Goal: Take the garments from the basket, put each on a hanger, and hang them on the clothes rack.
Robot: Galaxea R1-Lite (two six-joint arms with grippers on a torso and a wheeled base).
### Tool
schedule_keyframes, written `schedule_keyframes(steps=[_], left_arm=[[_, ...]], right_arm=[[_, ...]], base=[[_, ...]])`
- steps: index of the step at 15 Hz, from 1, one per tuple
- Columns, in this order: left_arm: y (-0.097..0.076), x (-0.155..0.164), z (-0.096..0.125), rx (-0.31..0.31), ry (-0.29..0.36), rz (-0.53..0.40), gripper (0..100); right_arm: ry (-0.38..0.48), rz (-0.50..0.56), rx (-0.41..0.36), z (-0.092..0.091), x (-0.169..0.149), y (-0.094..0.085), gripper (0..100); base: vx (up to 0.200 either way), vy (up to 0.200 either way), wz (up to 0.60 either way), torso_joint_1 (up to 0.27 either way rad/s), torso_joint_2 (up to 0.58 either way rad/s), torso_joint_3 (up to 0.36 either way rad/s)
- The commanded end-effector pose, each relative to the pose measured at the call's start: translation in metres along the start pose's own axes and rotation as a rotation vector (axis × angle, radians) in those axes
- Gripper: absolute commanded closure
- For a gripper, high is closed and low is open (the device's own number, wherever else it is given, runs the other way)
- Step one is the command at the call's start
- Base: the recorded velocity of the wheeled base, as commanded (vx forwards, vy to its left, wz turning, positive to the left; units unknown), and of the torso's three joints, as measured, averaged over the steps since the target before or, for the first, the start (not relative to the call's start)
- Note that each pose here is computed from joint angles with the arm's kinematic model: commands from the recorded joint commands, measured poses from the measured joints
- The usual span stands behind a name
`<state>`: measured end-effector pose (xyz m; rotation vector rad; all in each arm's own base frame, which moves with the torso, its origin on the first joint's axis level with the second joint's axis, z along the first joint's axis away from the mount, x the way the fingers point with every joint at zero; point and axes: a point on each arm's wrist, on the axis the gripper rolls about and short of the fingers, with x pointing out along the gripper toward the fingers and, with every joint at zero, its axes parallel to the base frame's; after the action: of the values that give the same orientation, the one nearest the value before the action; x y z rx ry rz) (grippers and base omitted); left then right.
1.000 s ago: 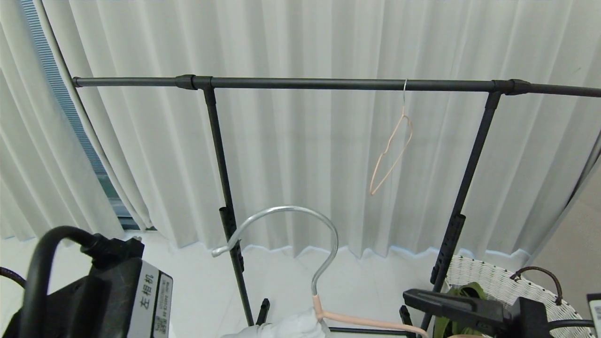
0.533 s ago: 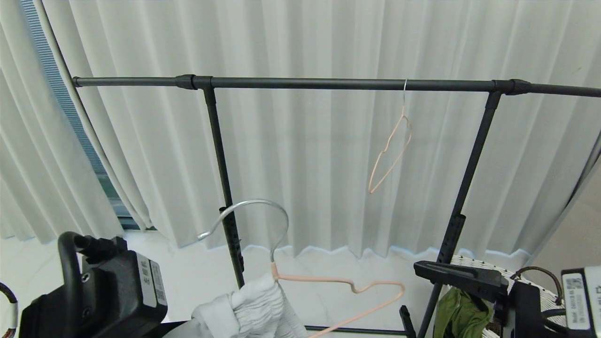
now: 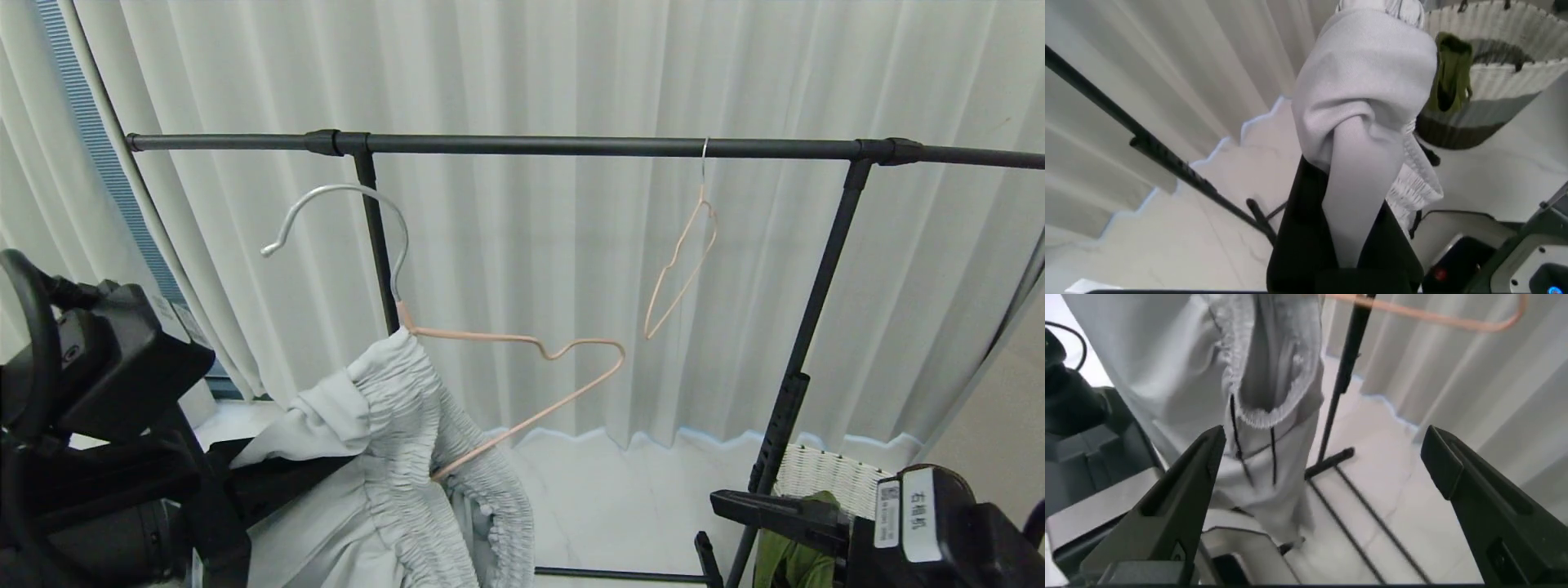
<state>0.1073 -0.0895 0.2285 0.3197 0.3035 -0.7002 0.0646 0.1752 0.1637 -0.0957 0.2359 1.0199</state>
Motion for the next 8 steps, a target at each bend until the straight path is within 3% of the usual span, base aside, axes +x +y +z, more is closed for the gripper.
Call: schedule_keyframes(steps=[1, 4, 8], left_arm=[[0.002, -0.002, 0.008, -0.001, -0.031, 0.005, 100], [0.003, -0.005, 0.017, -0.004, -0.066, -0.010, 100], [0.003, -0.004, 0.023, -0.003, -0.085, -0.036, 100]], right_arm=[[0.075, -0.008, 0.045, -0.009, 0.021, 0.004, 0], [0.080, -0.047, 0.208, -0.001, 0.052, 0.004, 0], [0.054, -0.108, 0.300, 0.011, 0.086, -0.007, 0]], base=[[0.000, 0.000, 0.00, 0.000, 0.00, 0.000], [0.000, 0.000, 0.00, 0.000, 0.00, 0.000], [0.000, 0.000, 0.00, 0.000, 0.00, 0.000]])
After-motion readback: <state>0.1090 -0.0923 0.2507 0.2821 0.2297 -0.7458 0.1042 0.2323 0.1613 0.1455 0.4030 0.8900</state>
